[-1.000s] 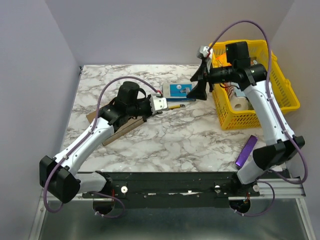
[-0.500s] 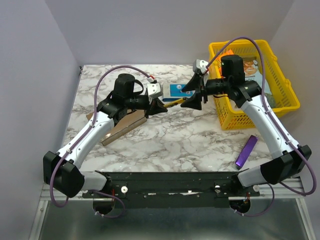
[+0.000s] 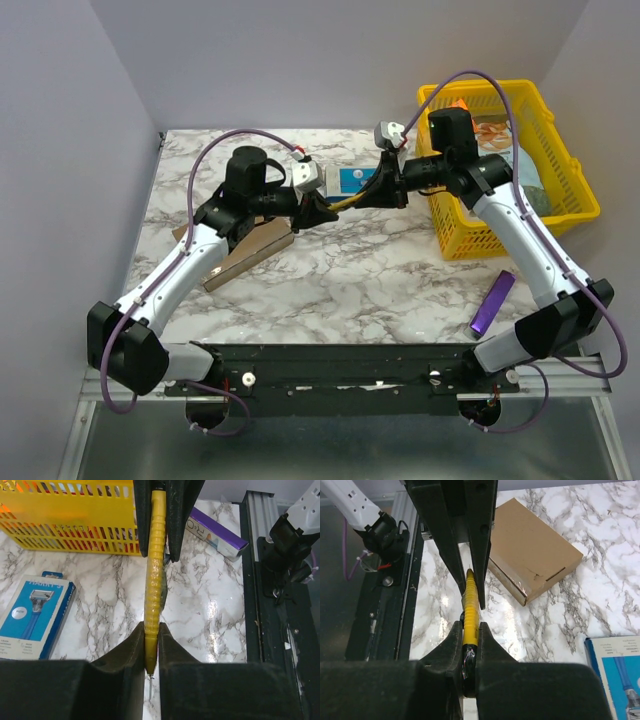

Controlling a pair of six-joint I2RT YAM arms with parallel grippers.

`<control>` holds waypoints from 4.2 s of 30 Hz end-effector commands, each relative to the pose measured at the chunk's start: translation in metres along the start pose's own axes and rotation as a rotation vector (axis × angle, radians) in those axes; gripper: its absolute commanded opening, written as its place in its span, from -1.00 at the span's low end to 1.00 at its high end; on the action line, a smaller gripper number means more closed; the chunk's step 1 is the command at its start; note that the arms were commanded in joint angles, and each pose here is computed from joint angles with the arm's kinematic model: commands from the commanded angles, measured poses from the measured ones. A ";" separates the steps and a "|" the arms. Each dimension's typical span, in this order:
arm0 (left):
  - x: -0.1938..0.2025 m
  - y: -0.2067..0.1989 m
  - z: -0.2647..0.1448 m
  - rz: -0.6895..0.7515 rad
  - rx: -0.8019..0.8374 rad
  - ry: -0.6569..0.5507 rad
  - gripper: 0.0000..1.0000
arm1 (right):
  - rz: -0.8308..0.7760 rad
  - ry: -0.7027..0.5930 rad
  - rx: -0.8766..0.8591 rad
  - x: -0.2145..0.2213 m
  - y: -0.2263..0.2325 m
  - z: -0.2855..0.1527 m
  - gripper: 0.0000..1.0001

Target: Unpack the express box

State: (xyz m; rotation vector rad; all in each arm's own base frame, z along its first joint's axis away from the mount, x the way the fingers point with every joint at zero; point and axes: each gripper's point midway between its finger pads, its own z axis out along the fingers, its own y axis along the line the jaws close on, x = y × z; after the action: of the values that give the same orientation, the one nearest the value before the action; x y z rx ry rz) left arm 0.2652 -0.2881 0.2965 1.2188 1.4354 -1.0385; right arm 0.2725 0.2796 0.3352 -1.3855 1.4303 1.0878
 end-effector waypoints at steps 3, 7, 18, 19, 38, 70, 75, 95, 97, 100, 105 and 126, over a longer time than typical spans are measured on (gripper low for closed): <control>0.013 0.004 0.004 0.019 -0.009 0.045 -0.28 | -0.099 0.065 0.015 -0.001 0.001 -0.005 -0.99; 0.026 0.002 0.006 0.046 0.006 0.092 -0.38 | -0.127 0.091 0.014 0.002 0.006 -0.003 -0.99; 0.014 -0.002 0.011 0.029 0.034 0.031 -1.00 | -0.015 0.079 0.094 -0.011 0.004 0.000 0.00; 0.006 -0.001 0.012 0.051 0.036 -0.002 -1.00 | 0.015 0.042 0.084 -0.020 0.002 -0.009 0.23; -0.027 -0.004 0.051 -0.047 0.129 -0.207 -1.00 | 0.121 -0.026 0.032 -0.025 0.008 -0.026 0.27; -0.020 0.005 0.062 -0.098 0.093 -0.177 -0.54 | 0.155 -0.010 0.058 -0.016 0.004 -0.023 -0.99; -0.022 0.065 0.010 -0.083 -0.160 -0.093 0.03 | 0.156 0.019 0.345 -0.023 -0.040 -0.039 -0.99; 0.175 0.122 -0.302 -0.178 -0.942 0.926 -1.00 | 0.308 0.046 0.616 0.005 -0.082 -0.053 -0.99; 0.197 0.114 -0.323 -0.264 -0.967 0.987 -1.00 | 0.331 0.042 0.688 0.006 -0.091 -0.060 -0.99; 0.218 0.100 -0.338 -0.360 -0.939 1.076 -1.00 | 0.256 0.050 0.614 0.002 -0.079 -0.056 -0.99; 0.256 0.068 -0.342 -0.328 -0.795 1.204 -1.00 | 0.267 0.030 0.588 0.000 -0.071 -0.055 -0.99; 0.200 -0.004 -0.085 0.136 0.023 0.750 -0.94 | 0.286 0.051 0.677 0.009 -0.094 -0.058 -0.99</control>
State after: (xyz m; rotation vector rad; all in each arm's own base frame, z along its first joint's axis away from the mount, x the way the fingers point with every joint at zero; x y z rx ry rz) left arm 0.2511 -0.1010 0.0676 1.7263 2.1123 -0.1725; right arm 0.3592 0.2186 0.3389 -0.7569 1.8560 0.6380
